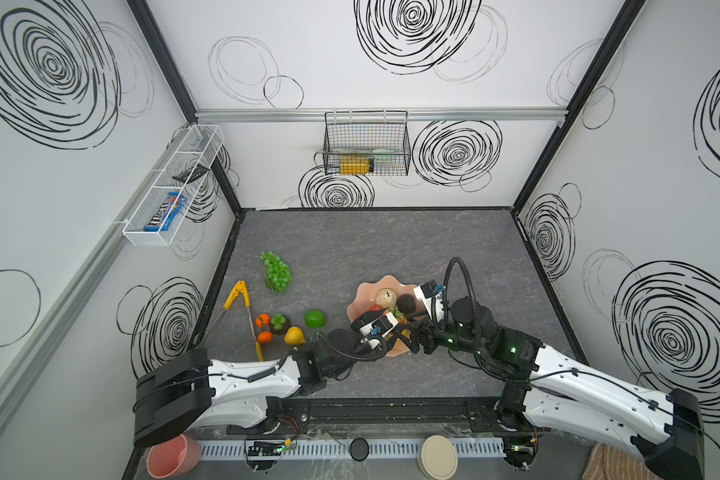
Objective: Place and organize the fake fruits in the fruit bowl
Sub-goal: 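Close the right gripper on the strawberry while the left gripper holds it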
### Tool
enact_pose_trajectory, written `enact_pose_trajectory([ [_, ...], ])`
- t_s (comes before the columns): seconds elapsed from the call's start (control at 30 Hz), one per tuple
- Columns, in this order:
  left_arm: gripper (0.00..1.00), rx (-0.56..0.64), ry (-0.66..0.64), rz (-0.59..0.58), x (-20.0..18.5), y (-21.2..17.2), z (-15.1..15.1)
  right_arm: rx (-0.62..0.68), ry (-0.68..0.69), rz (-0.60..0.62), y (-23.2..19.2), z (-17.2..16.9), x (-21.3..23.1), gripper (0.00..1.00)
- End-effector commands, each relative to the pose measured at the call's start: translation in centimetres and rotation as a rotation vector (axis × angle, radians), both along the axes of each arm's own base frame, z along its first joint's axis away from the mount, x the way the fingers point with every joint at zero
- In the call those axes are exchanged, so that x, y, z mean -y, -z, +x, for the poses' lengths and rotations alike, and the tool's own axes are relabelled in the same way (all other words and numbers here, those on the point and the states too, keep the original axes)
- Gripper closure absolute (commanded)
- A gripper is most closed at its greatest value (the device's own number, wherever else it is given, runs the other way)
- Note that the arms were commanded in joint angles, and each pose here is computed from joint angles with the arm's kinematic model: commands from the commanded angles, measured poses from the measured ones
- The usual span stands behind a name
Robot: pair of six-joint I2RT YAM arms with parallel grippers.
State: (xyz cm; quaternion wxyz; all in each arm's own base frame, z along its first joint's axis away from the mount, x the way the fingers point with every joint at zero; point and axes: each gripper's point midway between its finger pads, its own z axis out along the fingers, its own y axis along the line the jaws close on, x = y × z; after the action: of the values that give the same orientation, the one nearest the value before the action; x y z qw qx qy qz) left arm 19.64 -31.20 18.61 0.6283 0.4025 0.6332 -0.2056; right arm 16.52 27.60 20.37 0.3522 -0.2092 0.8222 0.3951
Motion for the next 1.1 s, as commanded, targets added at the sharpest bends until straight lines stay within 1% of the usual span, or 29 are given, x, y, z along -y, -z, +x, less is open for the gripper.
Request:
enact_pose_trajectory([
  [0.0,0.41,0.049,0.035,-0.023,0.4,-0.9,-0.5,0.006,0.008,0.019,-1.2,0.3,-0.5,0.25],
  [0.2,0.4,0.051,0.066,0.007,1.1,-0.3,-1.1,-0.008,-0.001,0.005,-0.5,0.3,-1.0,0.28],
  [0.33,0.39,0.052,0.067,0.021,1.3,0.0,-1.2,-0.014,-0.011,0.003,-0.2,0.3,-1.3,0.36],
  [0.47,0.38,0.052,0.064,0.027,1.3,0.2,-1.1,-0.019,-0.004,-0.008,0.1,0.4,-1.3,0.46],
  [0.57,0.36,0.052,0.062,0.026,1.2,0.2,-1.1,-0.017,-0.001,-0.009,0.1,0.5,-1.3,0.52],
  [0.63,0.3,0.052,0.059,0.022,1.2,0.0,-1.0,-0.014,0.006,-0.01,0.0,0.6,-1.2,0.54],
  [0.67,0.24,0.051,0.055,0.022,1.1,0.0,-1.0,-0.013,0.013,-0.014,0.0,0.7,-1.1,0.55],
  [0.77,0.12,0.043,0.047,0.023,0.9,0.1,-0.9,-0.003,0.041,-0.019,-0.1,1.1,-0.7,0.56],
  [0.87,0.06,0.045,0.041,0.004,0.3,-0.3,-0.9,0.006,0.108,-0.032,-0.2,1.8,0.3,0.56],
  [0.97,0.0,0.048,0.026,-0.036,-0.7,-1.1,-0.7,0.003,0.221,-0.052,0.2,2.9,2.4,0.57],
  [1.07,0.01,0.044,0.002,-0.105,-2.0,-2.2,-0.4,-0.026,0.327,-0.056,1.3,3.8,4.5,0.57],
])
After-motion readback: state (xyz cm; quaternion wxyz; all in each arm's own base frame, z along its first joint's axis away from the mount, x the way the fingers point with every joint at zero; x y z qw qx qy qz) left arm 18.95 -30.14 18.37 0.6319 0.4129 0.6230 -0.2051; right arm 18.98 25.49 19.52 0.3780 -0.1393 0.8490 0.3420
